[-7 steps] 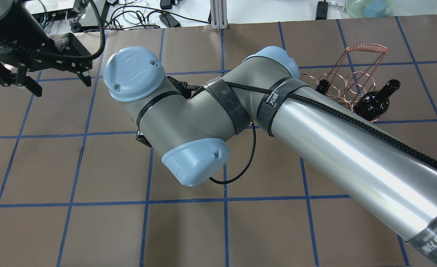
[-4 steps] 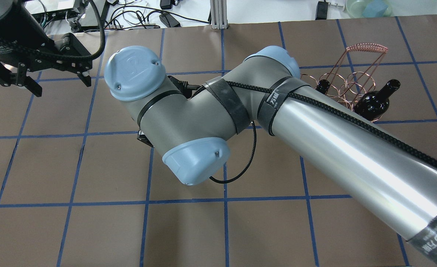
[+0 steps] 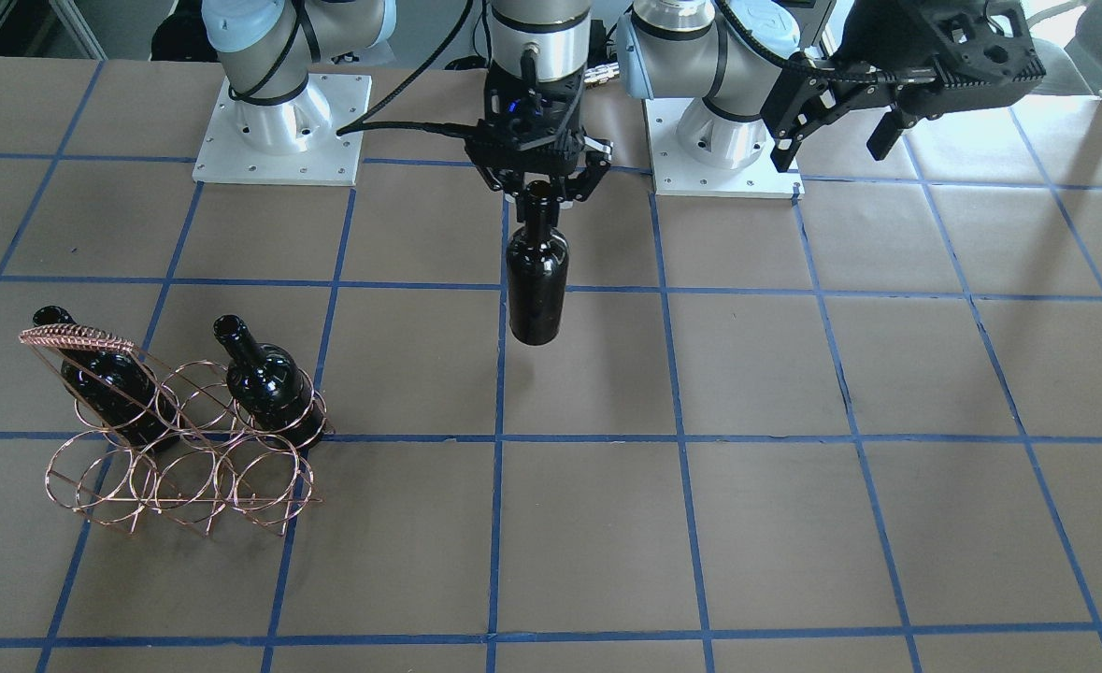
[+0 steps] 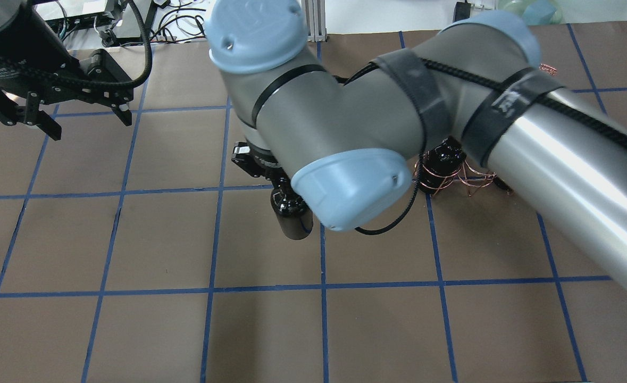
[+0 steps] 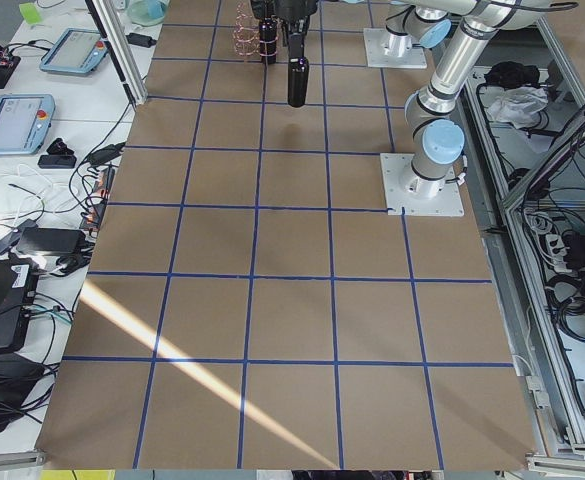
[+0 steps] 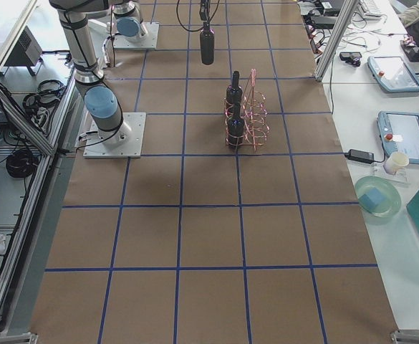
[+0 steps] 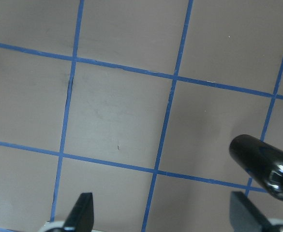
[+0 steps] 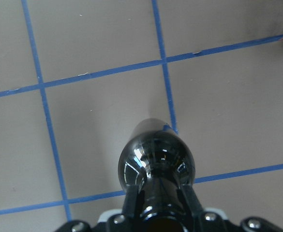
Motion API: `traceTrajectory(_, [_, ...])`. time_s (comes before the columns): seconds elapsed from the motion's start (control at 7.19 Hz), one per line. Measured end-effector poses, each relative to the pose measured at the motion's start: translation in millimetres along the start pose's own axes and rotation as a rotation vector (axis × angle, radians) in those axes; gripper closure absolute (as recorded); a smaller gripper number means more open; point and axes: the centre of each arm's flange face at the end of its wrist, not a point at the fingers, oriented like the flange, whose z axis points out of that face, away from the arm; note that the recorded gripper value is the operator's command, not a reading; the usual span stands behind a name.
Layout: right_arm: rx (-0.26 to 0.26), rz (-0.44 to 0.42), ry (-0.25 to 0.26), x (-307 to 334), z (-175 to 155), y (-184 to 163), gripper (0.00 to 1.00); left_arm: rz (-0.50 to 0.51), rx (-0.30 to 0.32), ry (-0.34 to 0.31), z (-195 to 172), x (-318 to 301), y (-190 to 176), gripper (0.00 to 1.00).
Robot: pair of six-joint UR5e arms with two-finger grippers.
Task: Place wine into wine basket
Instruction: 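Carry the bottle with the right gripper to the copper rack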
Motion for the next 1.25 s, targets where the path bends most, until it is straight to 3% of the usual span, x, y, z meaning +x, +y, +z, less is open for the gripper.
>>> traceTrajectory(0.42, [-0.109, -0.106, 0.108, 120.4, -52.5, -19.9, 0.94, -0.055, -0.054, -0.007, 26.2, 28.5, 13.7, 0.0])
traceTrajectory(0.7, [-0.138, -0.212, 0.129, 192.4, -74.2, -40.0, 0.94, -0.033, -0.073, -0.018, 47.5, 62.2, 28.0, 0.0])
traceTrajectory(0.97, [-0.123, -0.267, 0.12, 257.6, -88.2, -67.1, 0.94, 0.138, 0.034, 0.005, 45.2, 69.8, 11.7, 0.0])
traceTrajectory(1.25, [-0.077, -0.214, 0.067, 305.5, -93.7, -93.0, 0.95, 0.259, 0.102, 0.002, 42.2, 60.0, -10.7, 0.0])
